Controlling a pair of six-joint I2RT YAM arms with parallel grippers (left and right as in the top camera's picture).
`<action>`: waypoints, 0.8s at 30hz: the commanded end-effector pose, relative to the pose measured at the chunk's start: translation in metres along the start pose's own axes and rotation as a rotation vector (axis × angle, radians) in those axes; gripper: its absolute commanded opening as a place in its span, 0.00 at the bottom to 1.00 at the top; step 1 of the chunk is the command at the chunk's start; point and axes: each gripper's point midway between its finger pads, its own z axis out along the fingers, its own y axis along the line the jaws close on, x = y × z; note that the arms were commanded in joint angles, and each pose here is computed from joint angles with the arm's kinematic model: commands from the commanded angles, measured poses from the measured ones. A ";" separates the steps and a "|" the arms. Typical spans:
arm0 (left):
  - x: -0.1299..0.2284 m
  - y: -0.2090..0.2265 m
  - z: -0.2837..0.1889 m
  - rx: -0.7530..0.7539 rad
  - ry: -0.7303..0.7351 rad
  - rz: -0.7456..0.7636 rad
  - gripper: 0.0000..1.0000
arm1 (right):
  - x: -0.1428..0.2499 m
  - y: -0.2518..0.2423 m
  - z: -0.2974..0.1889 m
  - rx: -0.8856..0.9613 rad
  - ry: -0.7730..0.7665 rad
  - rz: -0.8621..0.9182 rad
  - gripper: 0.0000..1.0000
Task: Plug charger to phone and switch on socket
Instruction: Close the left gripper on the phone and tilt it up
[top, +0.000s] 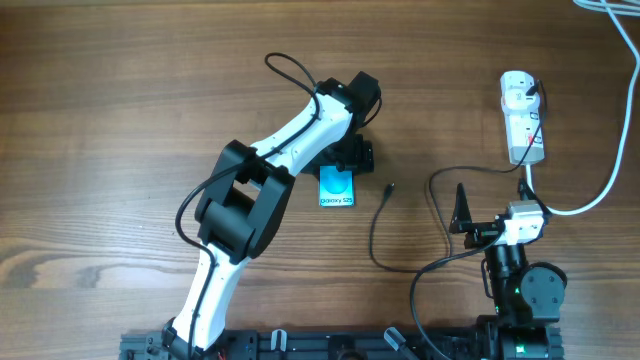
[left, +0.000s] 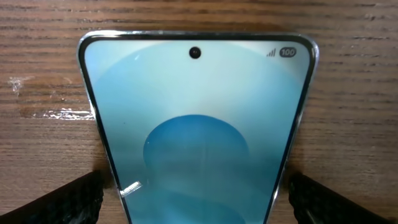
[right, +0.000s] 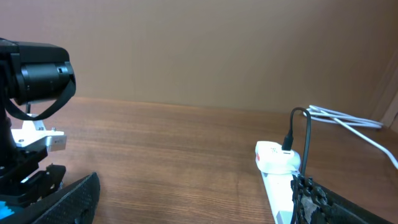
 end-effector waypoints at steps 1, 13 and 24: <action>0.021 0.012 0.030 -0.050 0.098 -0.002 1.00 | -0.002 -0.001 0.000 0.010 -0.008 -0.009 1.00; 0.045 -0.004 0.028 -0.003 0.180 0.018 1.00 | -0.002 -0.001 0.000 0.010 -0.008 -0.009 1.00; 0.025 0.002 0.031 -0.062 0.076 0.037 1.00 | -0.002 -0.001 0.000 0.010 -0.008 -0.009 1.00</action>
